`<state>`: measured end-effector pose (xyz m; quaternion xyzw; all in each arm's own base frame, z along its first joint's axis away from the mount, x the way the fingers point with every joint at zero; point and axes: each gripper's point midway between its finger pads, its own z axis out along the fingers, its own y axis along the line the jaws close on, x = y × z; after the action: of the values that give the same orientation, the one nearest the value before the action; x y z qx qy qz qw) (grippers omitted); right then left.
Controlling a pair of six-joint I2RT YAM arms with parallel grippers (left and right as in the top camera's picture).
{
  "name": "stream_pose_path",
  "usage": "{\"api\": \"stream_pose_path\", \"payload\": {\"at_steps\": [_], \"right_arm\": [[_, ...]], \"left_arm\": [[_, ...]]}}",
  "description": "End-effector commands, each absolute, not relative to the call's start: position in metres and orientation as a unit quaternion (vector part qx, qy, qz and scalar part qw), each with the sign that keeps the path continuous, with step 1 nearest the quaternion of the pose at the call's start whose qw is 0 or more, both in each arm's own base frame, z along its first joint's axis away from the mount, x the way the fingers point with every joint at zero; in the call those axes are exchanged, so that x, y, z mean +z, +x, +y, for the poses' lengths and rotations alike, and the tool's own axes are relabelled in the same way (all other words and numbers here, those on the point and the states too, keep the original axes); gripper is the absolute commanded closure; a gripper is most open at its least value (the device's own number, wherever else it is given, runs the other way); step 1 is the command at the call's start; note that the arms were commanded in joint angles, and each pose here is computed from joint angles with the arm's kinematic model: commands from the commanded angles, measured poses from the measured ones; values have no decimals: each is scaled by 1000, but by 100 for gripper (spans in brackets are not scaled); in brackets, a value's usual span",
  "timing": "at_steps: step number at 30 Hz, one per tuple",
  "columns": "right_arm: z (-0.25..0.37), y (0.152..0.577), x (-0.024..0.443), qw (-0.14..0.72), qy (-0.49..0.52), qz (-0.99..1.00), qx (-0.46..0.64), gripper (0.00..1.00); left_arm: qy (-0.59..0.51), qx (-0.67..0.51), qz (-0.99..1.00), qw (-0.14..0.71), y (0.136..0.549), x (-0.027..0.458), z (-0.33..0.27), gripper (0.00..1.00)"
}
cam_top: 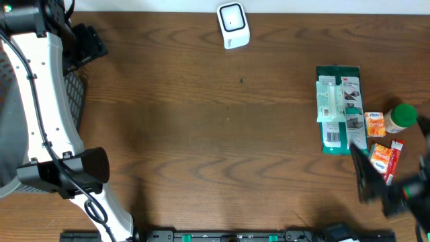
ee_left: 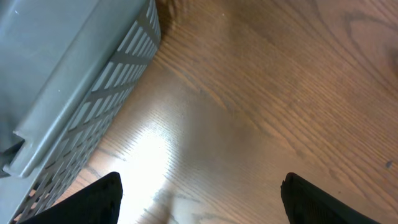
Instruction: Scan the item barcode
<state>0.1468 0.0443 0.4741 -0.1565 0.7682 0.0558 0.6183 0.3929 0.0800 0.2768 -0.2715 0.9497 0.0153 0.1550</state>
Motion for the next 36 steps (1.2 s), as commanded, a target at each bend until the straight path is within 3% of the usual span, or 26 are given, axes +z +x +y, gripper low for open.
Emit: {"api": "stream_pose_path", "payload": {"at_steps": [1,10,24,36], "right_arm": [[35,133,453,622,-152,767,40,1],[28,135,401,689,-134,712,17,1],[31,172,385,857,-91,507,0,1],[45,209,309,849,-138,510,-5,1]], "left_arm": [[-268,26,955,126,381,272,82,18],[-268,26,955,126,381,272,82,18],[-268,26,955,126,381,272,82,18],[-268,26,955,126,381,272,82,18]]}}
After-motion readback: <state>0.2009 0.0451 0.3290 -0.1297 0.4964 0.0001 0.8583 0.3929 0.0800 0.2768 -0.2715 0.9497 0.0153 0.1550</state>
